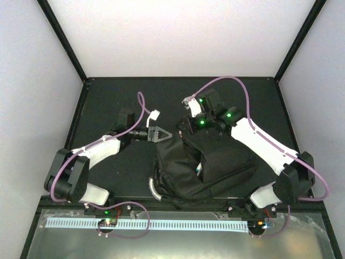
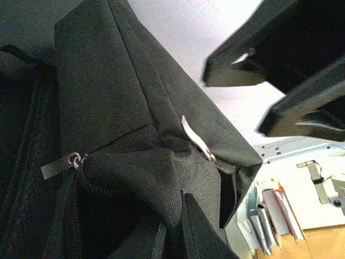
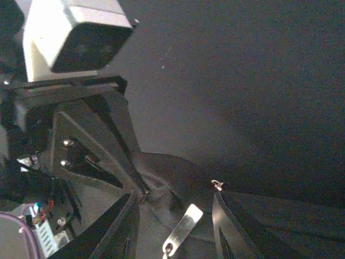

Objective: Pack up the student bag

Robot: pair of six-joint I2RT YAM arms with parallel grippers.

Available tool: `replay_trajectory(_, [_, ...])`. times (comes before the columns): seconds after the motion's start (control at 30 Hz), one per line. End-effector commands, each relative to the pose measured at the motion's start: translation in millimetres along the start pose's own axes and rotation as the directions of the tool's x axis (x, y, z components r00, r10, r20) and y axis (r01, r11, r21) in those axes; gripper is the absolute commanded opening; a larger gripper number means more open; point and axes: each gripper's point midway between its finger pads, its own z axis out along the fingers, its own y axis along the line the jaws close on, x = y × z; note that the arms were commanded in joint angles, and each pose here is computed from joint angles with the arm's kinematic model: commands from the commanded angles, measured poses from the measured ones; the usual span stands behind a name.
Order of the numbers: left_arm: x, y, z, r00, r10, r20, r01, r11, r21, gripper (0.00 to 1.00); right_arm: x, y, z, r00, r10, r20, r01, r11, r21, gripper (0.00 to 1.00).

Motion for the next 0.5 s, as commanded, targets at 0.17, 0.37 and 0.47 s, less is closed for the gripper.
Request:
replay_trajectory(0.17, [-9.5, -26.6, -0.3, 0.995, 0.101, -0.004, -0.100, 0.993, 0.055, 0.02, 11.7, -7.5, 22.5, 0.994, 0.102, -0.032, -0.106, 0.986, -0.131, 0.41])
replay_trajectory(0.37, [-9.5, -26.7, -0.4, 0.995, 0.103, -0.006, -0.102, 0.993, 0.054, 0.02, 16.1, -3.7, 24.0, 0.993, 0.114, -0.041, -0.120, 0.971, -0.205, 0.40])
replay_trajectory(0.47, [-9.4, -26.3, -0.1, 0.995, 0.101, -0.007, -0.100, 0.994, 0.054, 0.02, 17.9, 4.7, 22.9, 0.993, 0.108, -0.047, -0.117, 0.957, -0.264, 0.38])
